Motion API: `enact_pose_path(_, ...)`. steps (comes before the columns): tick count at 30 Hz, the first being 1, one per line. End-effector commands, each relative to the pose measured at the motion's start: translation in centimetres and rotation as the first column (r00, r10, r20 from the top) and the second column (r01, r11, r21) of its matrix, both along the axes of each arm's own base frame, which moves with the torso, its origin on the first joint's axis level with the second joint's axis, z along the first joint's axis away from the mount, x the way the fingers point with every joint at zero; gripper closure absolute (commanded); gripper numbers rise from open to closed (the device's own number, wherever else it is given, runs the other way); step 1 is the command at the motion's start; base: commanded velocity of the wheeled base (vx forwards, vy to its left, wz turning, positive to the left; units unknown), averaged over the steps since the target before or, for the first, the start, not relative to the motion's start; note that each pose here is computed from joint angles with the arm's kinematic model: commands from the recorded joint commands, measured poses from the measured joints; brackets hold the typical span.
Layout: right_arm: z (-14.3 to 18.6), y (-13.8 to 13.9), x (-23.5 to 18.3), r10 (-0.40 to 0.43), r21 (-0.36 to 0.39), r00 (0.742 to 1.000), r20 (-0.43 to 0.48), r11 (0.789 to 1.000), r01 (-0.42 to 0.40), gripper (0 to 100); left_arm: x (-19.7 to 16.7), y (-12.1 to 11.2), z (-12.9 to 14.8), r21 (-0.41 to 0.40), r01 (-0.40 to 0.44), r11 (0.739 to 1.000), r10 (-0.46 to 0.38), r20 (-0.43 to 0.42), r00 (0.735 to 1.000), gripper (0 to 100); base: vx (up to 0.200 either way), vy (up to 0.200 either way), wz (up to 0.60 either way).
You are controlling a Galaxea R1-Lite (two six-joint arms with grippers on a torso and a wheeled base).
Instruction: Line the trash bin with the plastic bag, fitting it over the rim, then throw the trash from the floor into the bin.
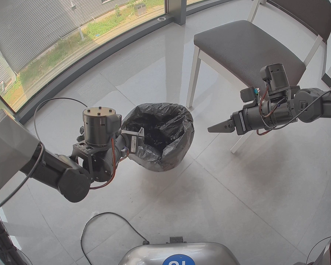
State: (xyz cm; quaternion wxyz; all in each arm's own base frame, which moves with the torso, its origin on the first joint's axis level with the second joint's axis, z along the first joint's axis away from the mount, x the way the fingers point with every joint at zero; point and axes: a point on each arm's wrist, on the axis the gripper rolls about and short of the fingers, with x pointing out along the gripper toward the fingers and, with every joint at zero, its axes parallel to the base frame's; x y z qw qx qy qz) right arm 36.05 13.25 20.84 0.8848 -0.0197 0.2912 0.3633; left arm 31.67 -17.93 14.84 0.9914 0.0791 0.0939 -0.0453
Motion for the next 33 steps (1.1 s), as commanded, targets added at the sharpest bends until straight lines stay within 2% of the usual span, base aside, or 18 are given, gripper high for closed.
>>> enact_pose_path(1,0.2,0.0,-0.3,0.002,0.002,1.0,0.001,1.0,-0.002,0,0.0,-0.7,-0.7,0.009,-0.014,1.0,0.014,0.005,1.0,0,-0.2,0.0,0.0)
enact_pose_path(10,0.2,0.6,-0.6,0.01,0.01,1.0,-0.019,1.0,-0.01,0,0.3,-1.4,-0.8,-0.026,-0.069,0.997,0.071,0.092,0.993,0,-0.2,0.0,0.0)
enact_pose_path(14,0.6,0.9,-0.8,0.012,0.023,1.0,-0.019,1.0,-0.011,0,0.3,-1.2,-0.5,-0.042,-0.083,0.996,0.087,0.12,0.989,0,0.0,0.15,0.0)
enact_pose_path(16,0.6,0.9,-0.8,0.011,0.024,1.0,-0.018,1.0,-0.01,0,0.3,-1.1,-0.6,-0.03,-0.078,0.997,0.081,0.117,0.99,0,0.0,0.0,0.0)
enact_pose_path(17,0.7,0.9,-0.9,0.01,0.025,1.0,-0.018,1.0,-0.01,0,0.6,-1.0,-1.0,0.013,-0.089,0.996,0.087,0.111,0.99,0,0.0,0.0,0.0)
enact_pose_path(20,1.2,0.8,-1.2,0.01,0.03,1.0,-0.005,0.999,-0.01,0,2.3,-0.5,-2.7,0.068,-0.105,0.992,0.099,0.093,0.991,0,0.0,0.0,0.0)
enact_pose_path(23,1.7,0.6,-1.5,0.009,0.034,1.0,0.005,0.999,-0.009,0,4.6,-0.3,-2.7,0.071,-0.148,0.986,0.137,0.135,0.981,0,0.0,0.0,0.0)
enact_pose_path(26,1.7,0.5,-1.6,0.009,0.034,1.0,0.005,0.999,-0.009,0,4.5,0.6,-2.0,0.098,-0.165,0.981,0.153,0.119,0.981,0,0.0,0.0,0.0)
enact_pose_path(29,1.7,0.5,-1.6,0.007,0.034,1.0,0.005,0.999,-0.007,0,3.7,-0.5,-1.4,0.086,-0.137,0.987,0.127,0.121,0.985,0,0.0,0.0,0.0)
enact_pose_path(33,1.8,0.6,-1.5,0.009,0.035,1.0,0.01,0.999,-0.009,0,3.8,-1.9,-1.3,0.02,-0.125,0.992,0.117,0.228,0.967,0,0.0,0.0,0.0)
